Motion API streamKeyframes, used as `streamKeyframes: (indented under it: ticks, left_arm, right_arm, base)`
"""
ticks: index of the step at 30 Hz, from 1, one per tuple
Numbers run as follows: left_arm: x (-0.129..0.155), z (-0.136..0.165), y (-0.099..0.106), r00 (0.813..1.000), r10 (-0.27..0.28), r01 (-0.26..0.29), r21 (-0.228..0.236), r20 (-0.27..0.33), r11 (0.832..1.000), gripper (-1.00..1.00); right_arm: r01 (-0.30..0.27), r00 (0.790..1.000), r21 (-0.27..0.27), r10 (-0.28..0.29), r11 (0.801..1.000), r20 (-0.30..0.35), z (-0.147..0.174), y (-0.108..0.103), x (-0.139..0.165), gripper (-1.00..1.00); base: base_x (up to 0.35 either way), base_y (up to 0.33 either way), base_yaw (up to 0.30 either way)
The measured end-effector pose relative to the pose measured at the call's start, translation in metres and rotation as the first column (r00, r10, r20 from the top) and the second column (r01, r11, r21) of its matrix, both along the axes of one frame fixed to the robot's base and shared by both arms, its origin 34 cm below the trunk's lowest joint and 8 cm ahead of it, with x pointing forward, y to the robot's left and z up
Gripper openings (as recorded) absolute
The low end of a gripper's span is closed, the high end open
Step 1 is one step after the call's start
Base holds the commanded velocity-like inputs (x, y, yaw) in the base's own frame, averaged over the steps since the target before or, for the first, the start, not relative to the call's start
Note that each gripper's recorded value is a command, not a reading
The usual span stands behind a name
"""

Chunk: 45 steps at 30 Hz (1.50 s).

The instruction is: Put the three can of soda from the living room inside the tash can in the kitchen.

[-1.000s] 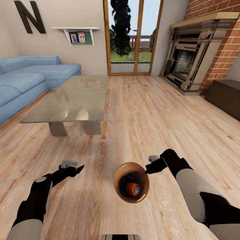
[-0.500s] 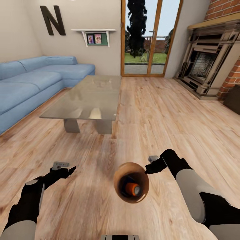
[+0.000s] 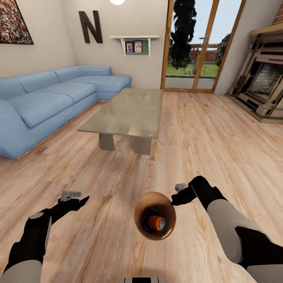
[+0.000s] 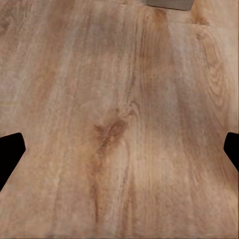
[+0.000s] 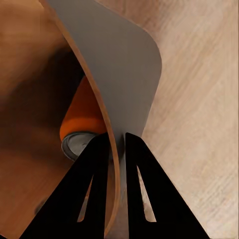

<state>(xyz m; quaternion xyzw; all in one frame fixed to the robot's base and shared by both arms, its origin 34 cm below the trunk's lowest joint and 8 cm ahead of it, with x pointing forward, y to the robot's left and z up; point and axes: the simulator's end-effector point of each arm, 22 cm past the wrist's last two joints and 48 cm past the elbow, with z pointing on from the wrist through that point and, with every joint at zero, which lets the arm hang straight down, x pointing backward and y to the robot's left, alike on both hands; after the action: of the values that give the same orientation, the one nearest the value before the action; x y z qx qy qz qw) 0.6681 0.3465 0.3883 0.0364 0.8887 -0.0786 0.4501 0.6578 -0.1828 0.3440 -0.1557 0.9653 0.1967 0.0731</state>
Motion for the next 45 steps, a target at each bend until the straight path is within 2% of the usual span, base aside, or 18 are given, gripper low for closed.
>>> streamKeyframes:
  ticks: [10, 31, 36, 38, 41, 45]
  left_arm:
    - [-0.003, -0.007, -0.002, 1.000, -0.001, 0.001, -0.010, -0.016, 1.000, 1.00]
    - [-0.004, -0.008, -0.003, 1.000, -0.002, 0.002, -0.013, -0.018, 1.000, 1.00]
    - [-0.004, -0.008, -0.003, 1.000, -0.002, 0.001, -0.012, -0.018, 1.000, 1.00]
    - [-0.004, -0.008, -0.003, 1.000, -0.001, 0.001, -0.012, -0.019, 1.000, 1.00]
    - [-0.004, -0.009, -0.003, 1.000, -0.001, 0.001, -0.012, -0.020, 1.000, 1.00]
    - [-0.004, -0.010, -0.003, 1.000, -0.003, 0.003, -0.011, -0.018, 1.000, 1.00]
  right_arm:
    - [0.000, 1.000, 0.000, 0.000, 1.000, -0.001, 0.000, 0.000, 0.000, -1.00]
    - [-0.008, 1.000, 0.003, 0.008, 1.000, -0.005, -0.002, 0.006, -0.004, -1.00]
    - [-0.009, 1.000, 0.015, 0.009, 1.000, -0.009, -0.002, 0.014, -0.005, -1.00]
    - [0.004, 1.000, -0.004, -0.004, 1.000, -0.005, -0.005, 0.011, -0.003, -1.00]
    - [-0.015, 1.000, -0.071, 0.016, 0.997, 0.015, -0.011, 0.002, 0.000, -1.00]
    - [0.011, 1.000, -0.051, -0.010, 0.999, 0.009, -0.011, 0.008, 0.000, -1.00]
  base:
    - [0.051, 0.273, 0.254]
    - [0.257, 0.188, 0.246]
    - [0.191, 0.233, 0.241]
    - [0.204, 0.234, 0.228]
    - [0.236, 0.217, 0.219]
    - [0.265, 0.196, 0.205]
